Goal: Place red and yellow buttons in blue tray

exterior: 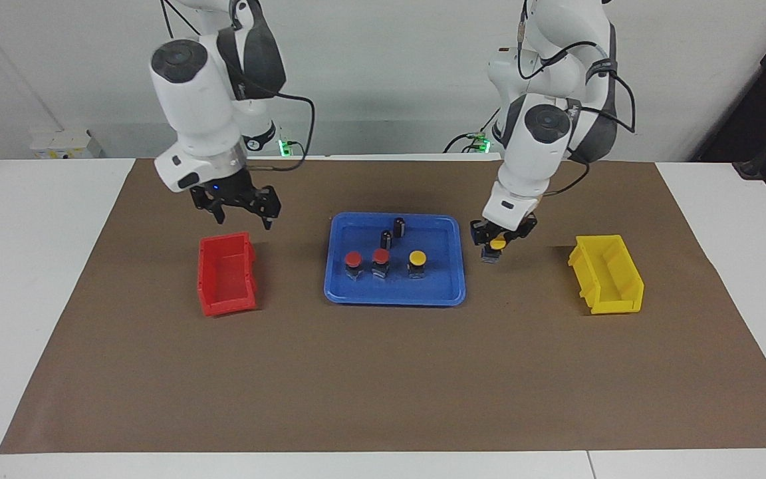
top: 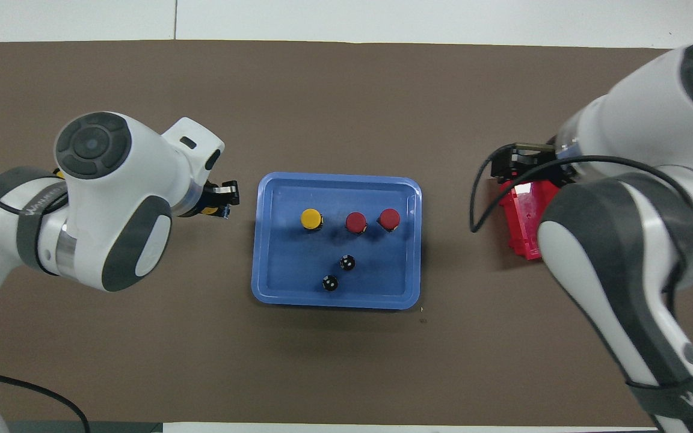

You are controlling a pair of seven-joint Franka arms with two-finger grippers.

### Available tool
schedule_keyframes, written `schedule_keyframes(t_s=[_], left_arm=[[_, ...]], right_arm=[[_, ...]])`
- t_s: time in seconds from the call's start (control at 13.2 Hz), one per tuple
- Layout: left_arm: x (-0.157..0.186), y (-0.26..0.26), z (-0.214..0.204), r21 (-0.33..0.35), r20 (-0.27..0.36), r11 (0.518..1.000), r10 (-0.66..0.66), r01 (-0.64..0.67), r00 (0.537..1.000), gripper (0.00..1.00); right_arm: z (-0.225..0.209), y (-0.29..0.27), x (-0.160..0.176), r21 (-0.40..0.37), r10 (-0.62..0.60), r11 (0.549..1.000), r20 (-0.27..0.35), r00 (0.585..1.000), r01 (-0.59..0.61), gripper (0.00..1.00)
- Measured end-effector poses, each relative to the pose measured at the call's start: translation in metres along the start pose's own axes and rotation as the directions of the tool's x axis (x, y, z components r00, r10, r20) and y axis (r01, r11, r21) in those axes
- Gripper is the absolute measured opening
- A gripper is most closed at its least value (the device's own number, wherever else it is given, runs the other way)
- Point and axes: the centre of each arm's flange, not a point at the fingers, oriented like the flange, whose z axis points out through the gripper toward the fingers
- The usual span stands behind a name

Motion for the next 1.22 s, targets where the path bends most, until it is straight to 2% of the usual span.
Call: schedule_keyframes(t_s=[0.23,0.38,0.53,0.68,0.84,0.91,0.99,1.06,1.22], left_arm=[[-0.003,0.022,0.037,0.001,-0.005,1.0,-0.01,0.01,1.0,0.38],[0.002,0.021,0.052,0.001,-0.009,1.0,-0.016,0.016,1.0,0.37],[0.003,0.022,0.07,0.009,0.0,1.0,-0.017,0.017,1.0,0.38],[0.004,0.022,0.072,0.013,0.005,1.0,-0.018,0.018,1.0,0.59],[0.01,0.018,0.053,0.027,0.022,0.999,-0.03,0.03,0.999,0.84],[0.018,0.012,0.032,0.04,0.04,0.998,-0.046,0.045,0.998,0.93],[0.026,0.001,0.002,0.053,0.061,0.997,-0.065,0.062,0.996,0.93],[0.033,-0.015,-0.032,0.063,0.083,0.997,-0.055,0.05,0.995,0.99],[0.044,-0.045,-0.082,0.052,0.092,0.999,0.001,-0.006,0.996,1.0]], right_arm=[[-0.035,0.044,-0.016,0.018,-0.035,0.999,-0.002,0.999,0.035,1.0],[-0.034,0.051,-0.013,0.016,-0.033,0.999,-0.001,0.999,0.033,1.0],[-0.029,0.051,0.002,0.011,-0.033,0.999,0.037,0.999,0.033,1.0],[-0.025,0.049,0.025,0.012,-0.034,0.999,0.067,0.997,0.033,1.0],[-0.017,0.047,0.031,0.011,-0.037,0.999,0.099,0.994,0.036,1.0],[-0.016,0.047,0.03,0.01,-0.037,0.999,0.107,0.994,0.036,1.0],[-0.017,0.048,0.029,0.009,-0.037,0.999,0.111,0.993,0.036,1.0],[-0.02,0.05,0.024,0.009,-0.044,0.999,0.123,0.991,0.043,1.0],[-0.029,0.059,0.012,0.01,-0.063,0.998,0.133,0.989,0.062,1.0]])
